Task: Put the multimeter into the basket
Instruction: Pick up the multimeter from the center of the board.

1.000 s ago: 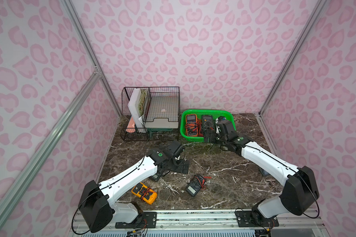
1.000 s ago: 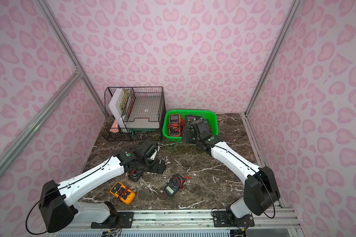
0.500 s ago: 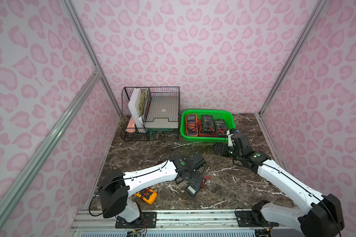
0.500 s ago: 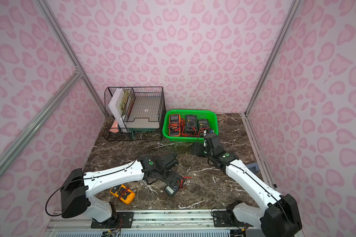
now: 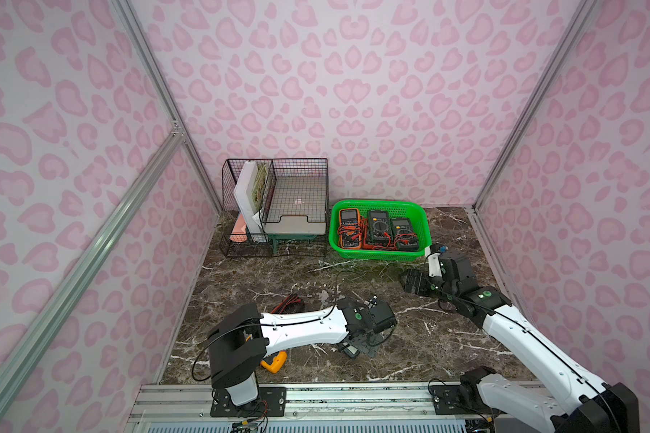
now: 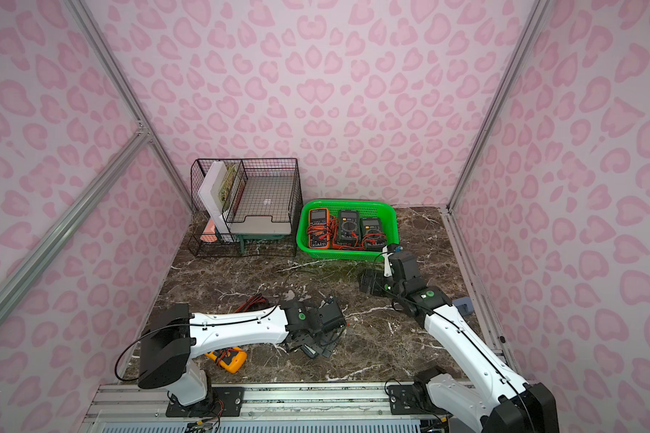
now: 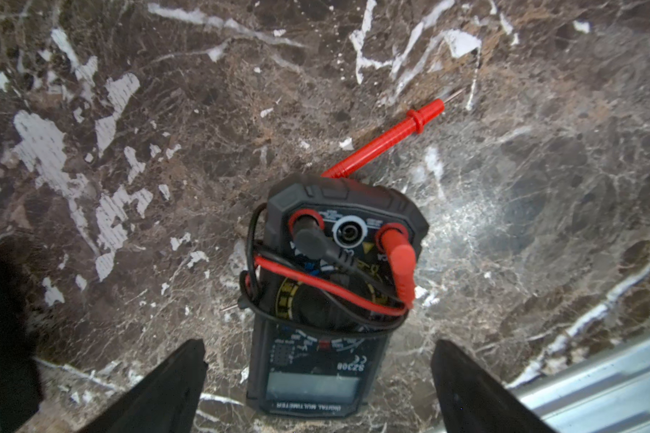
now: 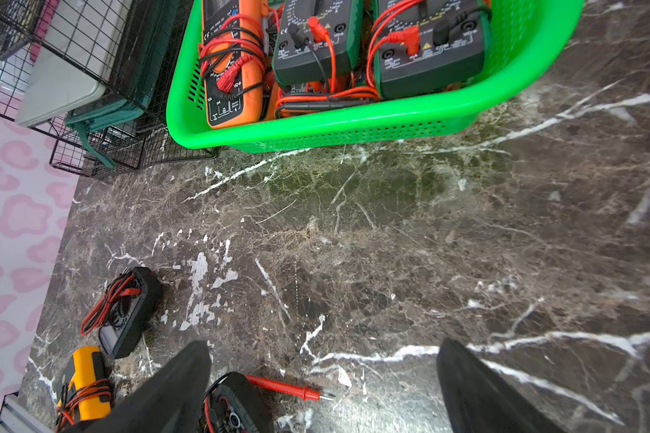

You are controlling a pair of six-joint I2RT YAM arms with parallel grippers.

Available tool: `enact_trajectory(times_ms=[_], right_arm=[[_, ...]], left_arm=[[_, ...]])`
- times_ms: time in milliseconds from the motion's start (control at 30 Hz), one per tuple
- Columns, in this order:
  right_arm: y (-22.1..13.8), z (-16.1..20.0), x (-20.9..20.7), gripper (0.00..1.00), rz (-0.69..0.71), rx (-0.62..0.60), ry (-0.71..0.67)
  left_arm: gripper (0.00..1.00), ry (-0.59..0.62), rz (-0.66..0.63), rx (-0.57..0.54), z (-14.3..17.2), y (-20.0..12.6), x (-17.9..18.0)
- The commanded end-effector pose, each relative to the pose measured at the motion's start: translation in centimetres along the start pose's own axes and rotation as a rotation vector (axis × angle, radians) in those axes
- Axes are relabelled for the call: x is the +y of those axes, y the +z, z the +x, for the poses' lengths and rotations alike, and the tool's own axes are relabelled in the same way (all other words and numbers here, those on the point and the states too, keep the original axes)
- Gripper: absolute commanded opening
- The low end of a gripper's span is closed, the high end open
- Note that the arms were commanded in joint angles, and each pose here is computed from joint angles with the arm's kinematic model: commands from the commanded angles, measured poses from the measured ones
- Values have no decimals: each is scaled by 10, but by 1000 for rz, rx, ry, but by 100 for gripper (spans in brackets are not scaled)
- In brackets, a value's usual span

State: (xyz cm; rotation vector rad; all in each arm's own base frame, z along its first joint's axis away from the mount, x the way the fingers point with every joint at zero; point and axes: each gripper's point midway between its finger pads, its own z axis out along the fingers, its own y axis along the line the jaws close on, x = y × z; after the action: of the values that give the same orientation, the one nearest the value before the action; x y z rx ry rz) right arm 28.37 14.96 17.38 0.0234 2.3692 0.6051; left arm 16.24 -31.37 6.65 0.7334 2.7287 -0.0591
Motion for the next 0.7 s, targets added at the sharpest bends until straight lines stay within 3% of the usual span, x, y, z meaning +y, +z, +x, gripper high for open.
enact_trajectory(times_ms=[0,667], right_arm=[[-2,7,-1,99,-13,29,-12],[-7,11,-8,99,4,43,-2]], left_arm=[[98,-26,-23,-19,-2,4,1],[98,-58,-39,-29,4,29,2]])
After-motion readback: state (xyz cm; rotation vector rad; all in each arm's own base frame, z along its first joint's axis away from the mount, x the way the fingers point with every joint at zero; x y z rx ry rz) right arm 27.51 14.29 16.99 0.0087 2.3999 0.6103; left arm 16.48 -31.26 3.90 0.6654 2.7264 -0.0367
